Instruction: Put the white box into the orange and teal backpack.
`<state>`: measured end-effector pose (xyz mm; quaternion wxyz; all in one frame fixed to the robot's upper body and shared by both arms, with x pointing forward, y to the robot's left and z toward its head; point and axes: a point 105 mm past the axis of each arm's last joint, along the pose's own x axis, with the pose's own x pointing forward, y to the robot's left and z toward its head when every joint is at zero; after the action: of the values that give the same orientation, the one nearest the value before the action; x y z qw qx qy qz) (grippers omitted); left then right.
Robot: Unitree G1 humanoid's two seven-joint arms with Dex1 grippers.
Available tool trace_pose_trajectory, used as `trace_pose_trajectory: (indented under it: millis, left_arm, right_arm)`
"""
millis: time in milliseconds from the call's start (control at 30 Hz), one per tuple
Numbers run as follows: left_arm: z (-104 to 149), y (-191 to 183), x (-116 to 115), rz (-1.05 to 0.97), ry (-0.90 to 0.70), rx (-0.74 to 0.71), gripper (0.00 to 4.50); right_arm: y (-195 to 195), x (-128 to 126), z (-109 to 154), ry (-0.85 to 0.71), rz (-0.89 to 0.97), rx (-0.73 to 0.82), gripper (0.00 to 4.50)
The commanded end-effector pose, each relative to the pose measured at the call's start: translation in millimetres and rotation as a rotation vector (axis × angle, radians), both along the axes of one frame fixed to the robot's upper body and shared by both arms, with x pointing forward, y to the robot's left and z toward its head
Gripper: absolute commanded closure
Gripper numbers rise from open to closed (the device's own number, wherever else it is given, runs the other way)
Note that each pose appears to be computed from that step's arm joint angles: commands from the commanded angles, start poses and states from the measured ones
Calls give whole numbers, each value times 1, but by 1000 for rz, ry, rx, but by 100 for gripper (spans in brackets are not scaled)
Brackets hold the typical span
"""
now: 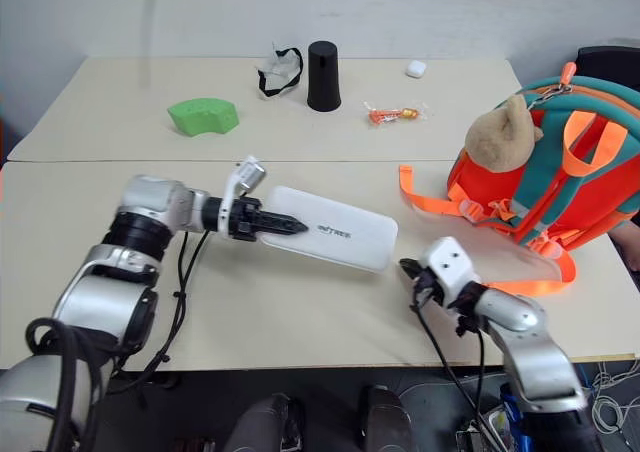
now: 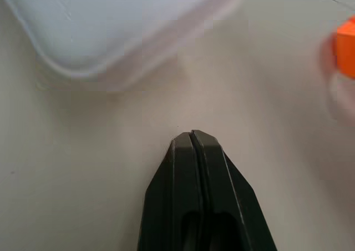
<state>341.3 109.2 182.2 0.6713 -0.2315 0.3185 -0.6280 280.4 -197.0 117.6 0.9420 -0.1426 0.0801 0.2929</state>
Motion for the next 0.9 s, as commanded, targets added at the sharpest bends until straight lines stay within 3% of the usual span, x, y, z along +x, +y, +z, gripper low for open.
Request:
trace_pose_trajectory:
  millis: [33,133,267,400,533,900]
  left_arm:
    - [50,3,-36,-129,-223,-122,322]
    - [56,9,-70,-181,-393,-54,322]
    - [68,9,-92,-178,-482,-71,322]
    - [73,6,-103,-163,-557,-64,322]
    - [82,7,-106,-126,-577,-91,322]
    - [83,12,-98,-47,-580,-74,322]
  right_arm:
    - [-29,-31,40,-38,-62,92,450]
    - [-73,-59,54,14,-172,127,412]
    - [-111,-67,73,46,-239,202,286]
    - [-131,-61,79,76,-238,235,148]
    - [-147,-40,78,65,-272,292,14]
    - [-123,26,97,11,-127,451,6]
